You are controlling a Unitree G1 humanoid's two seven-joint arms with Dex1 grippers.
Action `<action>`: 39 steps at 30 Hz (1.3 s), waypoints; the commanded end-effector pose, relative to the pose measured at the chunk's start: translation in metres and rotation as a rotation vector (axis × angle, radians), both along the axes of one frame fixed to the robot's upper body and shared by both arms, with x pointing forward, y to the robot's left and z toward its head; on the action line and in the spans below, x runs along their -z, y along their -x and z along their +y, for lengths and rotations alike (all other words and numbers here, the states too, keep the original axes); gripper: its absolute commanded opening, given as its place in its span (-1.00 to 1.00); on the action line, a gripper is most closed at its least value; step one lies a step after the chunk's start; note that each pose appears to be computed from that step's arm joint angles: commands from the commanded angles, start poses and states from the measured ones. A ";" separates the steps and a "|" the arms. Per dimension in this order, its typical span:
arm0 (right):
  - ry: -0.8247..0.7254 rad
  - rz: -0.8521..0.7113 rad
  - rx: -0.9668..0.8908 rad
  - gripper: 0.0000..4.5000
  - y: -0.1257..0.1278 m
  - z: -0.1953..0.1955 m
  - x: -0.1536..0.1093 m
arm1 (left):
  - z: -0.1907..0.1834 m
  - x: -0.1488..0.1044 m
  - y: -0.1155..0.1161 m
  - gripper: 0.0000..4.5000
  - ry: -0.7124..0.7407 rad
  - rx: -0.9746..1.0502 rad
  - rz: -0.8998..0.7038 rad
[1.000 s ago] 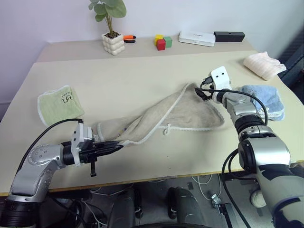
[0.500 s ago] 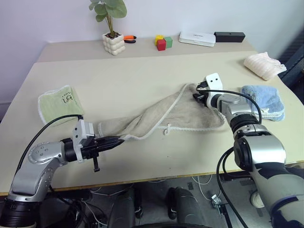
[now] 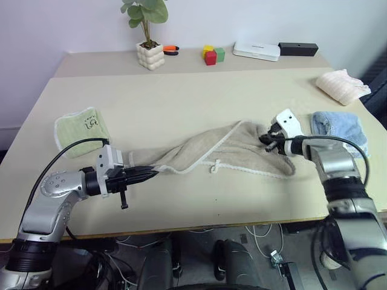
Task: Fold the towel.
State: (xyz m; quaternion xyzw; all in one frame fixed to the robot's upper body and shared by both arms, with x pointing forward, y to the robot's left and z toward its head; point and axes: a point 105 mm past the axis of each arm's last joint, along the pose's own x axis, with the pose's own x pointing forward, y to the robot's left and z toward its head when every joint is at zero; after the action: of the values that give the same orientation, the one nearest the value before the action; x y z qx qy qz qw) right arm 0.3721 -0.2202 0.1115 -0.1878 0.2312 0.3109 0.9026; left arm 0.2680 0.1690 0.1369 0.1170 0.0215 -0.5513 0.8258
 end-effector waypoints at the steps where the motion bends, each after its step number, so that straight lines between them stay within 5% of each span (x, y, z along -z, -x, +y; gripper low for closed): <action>1: 0.069 -0.028 -0.213 -0.98 0.021 0.022 -0.006 | -0.003 -0.008 -0.002 -1.00 -0.007 0.022 -0.042; 3: 0.016 -0.031 -0.155 -0.98 0.014 0.018 -0.010 | -0.004 -0.007 -0.003 -1.00 -0.008 0.027 -0.044; 6: 0.004 -0.034 -0.123 -0.61 0.008 0.013 -0.009 | -0.006 -0.007 -0.004 -1.00 -0.013 0.033 -0.048; 13: 0.105 -0.084 -0.025 0.94 -0.005 -0.017 -0.013 | -0.006 -0.004 -0.002 -1.00 -0.029 0.034 -0.048; 29: -0.087 -0.180 0.079 0.98 -0.033 -0.011 -0.053 | -0.007 -0.002 -0.004 -1.00 -0.032 0.035 -0.061; 39: -0.108 -0.185 0.276 0.98 -0.064 -0.023 -0.040 | -0.009 -0.001 -0.003 -1.00 -0.041 0.044 -0.064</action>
State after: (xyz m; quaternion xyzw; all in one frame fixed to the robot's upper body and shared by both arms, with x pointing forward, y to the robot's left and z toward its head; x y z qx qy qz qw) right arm 0.4309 -0.2382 0.1380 -0.1227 0.1765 0.1940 0.9572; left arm 0.2722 0.1632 0.1317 0.1428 0.0207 -0.5600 0.8159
